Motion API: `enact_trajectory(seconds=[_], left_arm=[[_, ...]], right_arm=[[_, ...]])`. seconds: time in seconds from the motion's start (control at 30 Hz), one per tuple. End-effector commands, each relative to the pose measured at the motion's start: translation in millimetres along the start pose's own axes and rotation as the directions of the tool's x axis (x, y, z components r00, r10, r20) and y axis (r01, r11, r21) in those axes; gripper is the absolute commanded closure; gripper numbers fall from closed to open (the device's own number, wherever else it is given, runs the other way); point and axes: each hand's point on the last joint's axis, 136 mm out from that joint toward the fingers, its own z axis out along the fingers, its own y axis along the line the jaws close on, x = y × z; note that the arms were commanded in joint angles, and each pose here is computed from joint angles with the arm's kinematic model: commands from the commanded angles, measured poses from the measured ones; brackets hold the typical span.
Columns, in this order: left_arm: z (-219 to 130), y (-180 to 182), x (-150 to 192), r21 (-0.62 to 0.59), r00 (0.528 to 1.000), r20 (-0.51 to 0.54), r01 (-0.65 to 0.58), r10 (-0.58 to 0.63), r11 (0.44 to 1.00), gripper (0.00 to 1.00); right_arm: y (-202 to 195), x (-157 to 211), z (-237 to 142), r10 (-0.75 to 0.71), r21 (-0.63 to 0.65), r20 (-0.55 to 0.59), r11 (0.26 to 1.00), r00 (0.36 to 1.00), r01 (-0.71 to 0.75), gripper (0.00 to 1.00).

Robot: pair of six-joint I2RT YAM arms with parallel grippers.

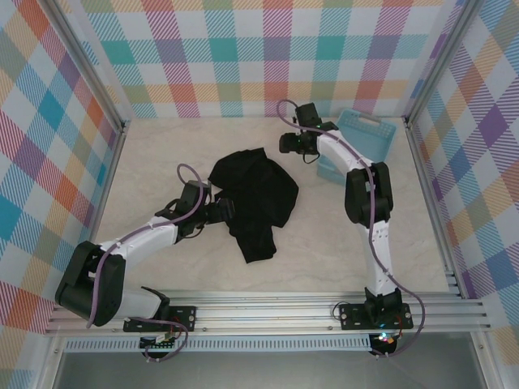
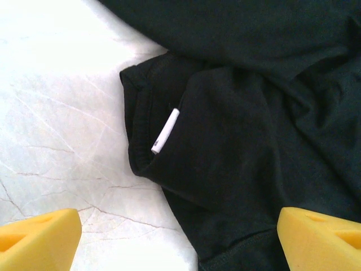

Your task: Fold the inside-out t-shirt

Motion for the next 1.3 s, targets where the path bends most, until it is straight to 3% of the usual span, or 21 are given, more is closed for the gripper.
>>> enact_trajectory(seconds=[0.0,0.17,0.23,0.3,0.4,0.5,0.63,0.7,0.77,0.87,1.0,1.07,1.17,1.27], left_arm=[[-9.1,-6.6,-12.3,0.005,0.999,0.035,-0.027,0.027,1.000,0.10],[-5.5,6.5,-8.3,-0.054,0.999,0.038,0.009,-0.007,0.998,0.10],[-4.5,11.8,-4.8,-0.077,0.999,0.033,0.018,-0.016,0.997,0.10],[-4.4,14.1,-2.8,-0.082,0.999,0.033,0.027,-0.024,0.996,0.10],[-3.2,15.1,0.3,-0.073,0.999,0.027,0.047,-0.045,0.996,0.10],[0.6,19.3,2.8,-0.040,0.994,0.013,0.111,-0.111,0.993,0.12],[13.0,11.3,-4.6,0.037,0.986,0.001,0.164,-0.164,0.986,0.16],[25.5,3.3,-14.4,0.055,0.988,-0.001,0.153,-0.153,0.987,0.23],[39.5,-3.2,-21.2,0.067,0.988,-0.018,0.155,-0.154,0.986,0.33],[57.2,-9.4,-28.1,0.074,0.988,-0.041,0.154,-0.152,0.985,0.58],[52.4,-7.1,-47.8,0.042,0.991,0.031,0.126,-0.127,0.991,0.86],[32.1,-11.3,-68.1,0.047,0.990,0.103,0.092,-0.097,0.995,1.00],[-23.2,-21.8,-108.3,0.069,0.960,0.272,0.041,-0.058,0.997,1.00],[-96.5,-34.8,-148.2,0.126,0.881,0.465,0.027,-0.083,0.992,1.00]], right_arm=[[-53.2,13.3,-13.9,0.107,0.147,-0.067,0.984,0.992,-0.096,0.24],[-116.3,30.2,-46.1,0.167,0.270,-0.042,0.951,0.985,-0.150,0.26],[-109.1,28.0,-56.5,0.117,0.220,-0.019,0.969,0.993,-0.110,0.26],[-50.7,26.3,-62.0,0.012,-0.020,0.008,1.000,1.000,-0.012,0.25],[43.0,43.5,-70.7,-0.167,-0.308,0.049,0.935,0.985,0.174,0.22],[96.2,69.3,-70.3,-0.303,-0.372,0.060,0.878,0.951,0.303,0.19],[128.2,87.4,-61.4,-0.355,-0.389,0.061,0.852,0.933,0.350,0.19],[132.6,93.4,-49.8,-0.356,-0.383,0.033,0.859,0.934,0.341,0.27],[130.3,96.8,-37.9,-0.341,-0.363,-0.003,0.876,0.940,0.317,0.45],[118.9,89.5,-32.3,-0.337,-0.288,-0.001,0.902,0.942,0.323,0.69],[105.2,63.8,-50.3,-0.346,-0.199,0.054,0.916,0.937,0.349,0.97],[96.0,43.9,-76.7,-0.327,-0.173,0.107,0.924,0.939,0.342,1.00],[82.6,8.1,-143.9,-0.225,-0.210,0.255,0.936,0.940,0.281,1.00],[73.2,-20.2,-224.9,-0.081,-0.297,0.440,0.927,0.894,0.230,1.00]])
